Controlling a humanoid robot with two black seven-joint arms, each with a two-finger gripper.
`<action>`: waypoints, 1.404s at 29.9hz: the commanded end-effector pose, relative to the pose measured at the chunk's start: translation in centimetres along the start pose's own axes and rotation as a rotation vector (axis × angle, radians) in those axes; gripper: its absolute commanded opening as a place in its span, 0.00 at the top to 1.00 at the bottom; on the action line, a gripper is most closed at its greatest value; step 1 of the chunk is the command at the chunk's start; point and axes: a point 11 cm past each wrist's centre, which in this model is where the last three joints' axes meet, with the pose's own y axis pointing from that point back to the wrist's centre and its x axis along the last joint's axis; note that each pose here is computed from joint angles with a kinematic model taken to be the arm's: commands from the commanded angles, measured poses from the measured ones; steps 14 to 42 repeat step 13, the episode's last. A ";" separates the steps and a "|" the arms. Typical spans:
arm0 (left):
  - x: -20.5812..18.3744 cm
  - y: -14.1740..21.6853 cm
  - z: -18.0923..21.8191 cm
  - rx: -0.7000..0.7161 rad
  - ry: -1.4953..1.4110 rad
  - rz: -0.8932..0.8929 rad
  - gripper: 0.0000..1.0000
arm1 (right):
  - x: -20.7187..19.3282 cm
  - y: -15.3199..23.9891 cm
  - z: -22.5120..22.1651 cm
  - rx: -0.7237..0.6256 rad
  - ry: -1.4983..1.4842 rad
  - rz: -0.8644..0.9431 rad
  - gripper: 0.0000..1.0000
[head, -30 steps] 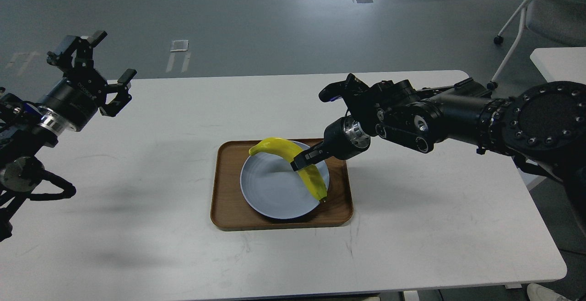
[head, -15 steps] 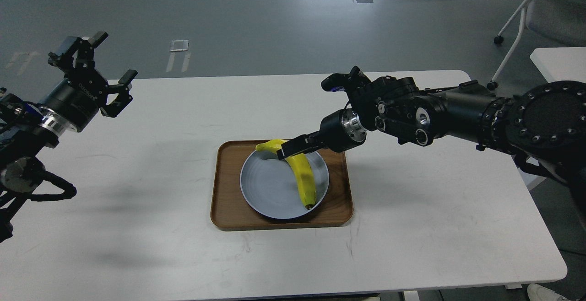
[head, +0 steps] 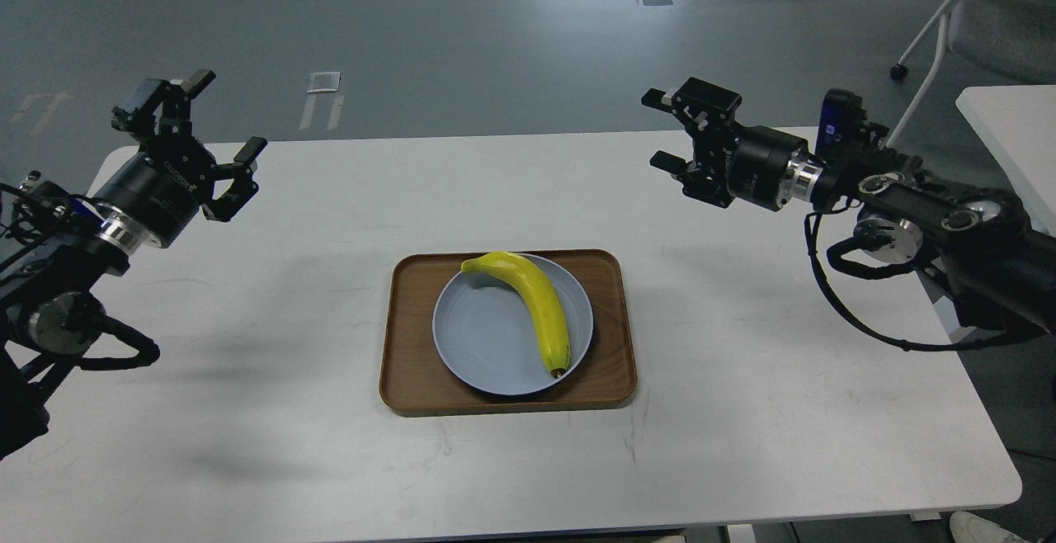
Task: Place banana on plate with both arms
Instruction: 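Release the banana onto the plate and raise the right gripper away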
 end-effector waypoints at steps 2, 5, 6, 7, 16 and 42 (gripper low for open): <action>-1.4 -0.7 -1.8 0.006 0.044 -0.016 0.02 | 1.3 2.7 2.9 0.069 -0.181 0.130 0.02; -1.9 -1.0 -2.8 0.013 0.062 -0.014 0.02 | 1.9 3.7 3.8 0.096 -0.245 0.181 0.02; -2.0 -1.1 -3.2 0.015 0.069 -0.012 0.02 | 2.0 4.0 4.1 0.101 -0.263 0.194 0.02; -2.0 -1.1 -3.4 0.017 0.071 -0.009 0.02 | 2.0 4.1 4.4 0.101 -0.270 0.198 0.02; -2.4 -1.3 -4.3 0.023 0.086 -0.007 0.02 | 2.1 4.8 5.3 0.092 -0.283 0.216 0.01; -2.4 -1.3 -4.3 0.023 0.086 -0.007 0.02 | 2.1 4.8 5.3 0.092 -0.283 0.216 0.01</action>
